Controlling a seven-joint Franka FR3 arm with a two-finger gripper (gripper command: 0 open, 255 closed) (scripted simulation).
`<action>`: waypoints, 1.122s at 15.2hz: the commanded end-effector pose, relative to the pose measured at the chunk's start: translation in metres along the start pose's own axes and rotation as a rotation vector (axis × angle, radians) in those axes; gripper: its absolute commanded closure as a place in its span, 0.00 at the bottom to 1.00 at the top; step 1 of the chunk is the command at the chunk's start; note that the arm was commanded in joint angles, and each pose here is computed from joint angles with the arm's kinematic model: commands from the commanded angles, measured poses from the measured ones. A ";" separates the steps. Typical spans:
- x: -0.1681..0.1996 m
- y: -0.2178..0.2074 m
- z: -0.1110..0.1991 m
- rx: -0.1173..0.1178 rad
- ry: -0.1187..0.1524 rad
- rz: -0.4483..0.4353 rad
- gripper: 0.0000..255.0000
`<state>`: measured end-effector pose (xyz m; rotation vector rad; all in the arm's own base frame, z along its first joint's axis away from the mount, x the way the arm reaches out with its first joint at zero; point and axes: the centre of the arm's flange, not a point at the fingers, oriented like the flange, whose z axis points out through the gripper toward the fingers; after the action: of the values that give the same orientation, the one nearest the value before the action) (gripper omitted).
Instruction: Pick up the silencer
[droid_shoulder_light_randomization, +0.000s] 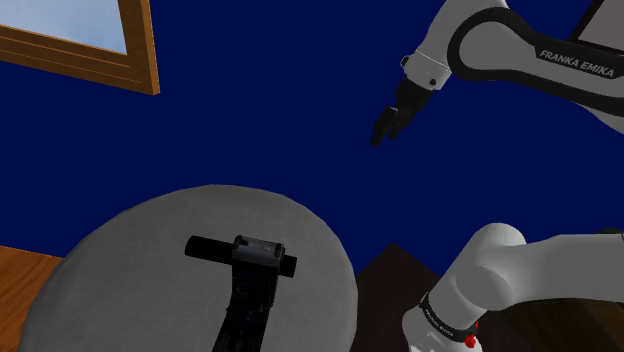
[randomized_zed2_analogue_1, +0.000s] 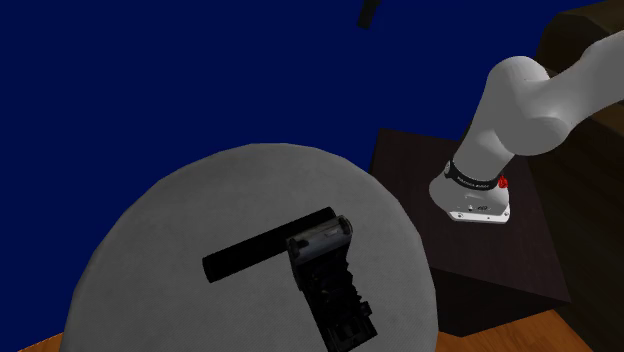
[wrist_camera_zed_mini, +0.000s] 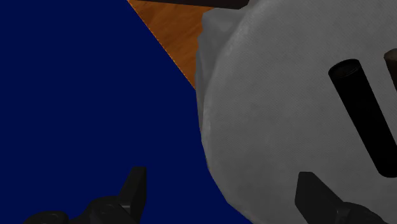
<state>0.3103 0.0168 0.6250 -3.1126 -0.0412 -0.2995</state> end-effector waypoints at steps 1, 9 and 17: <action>0.000 0.000 0.000 0.000 0.000 0.000 0.00; 0.039 -0.072 0.068 0.015 -0.043 -0.111 0.00; 0.067 -0.149 0.136 0.029 -0.087 -0.222 0.00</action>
<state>0.3920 0.1618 0.5131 -3.0951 -0.3684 -0.1720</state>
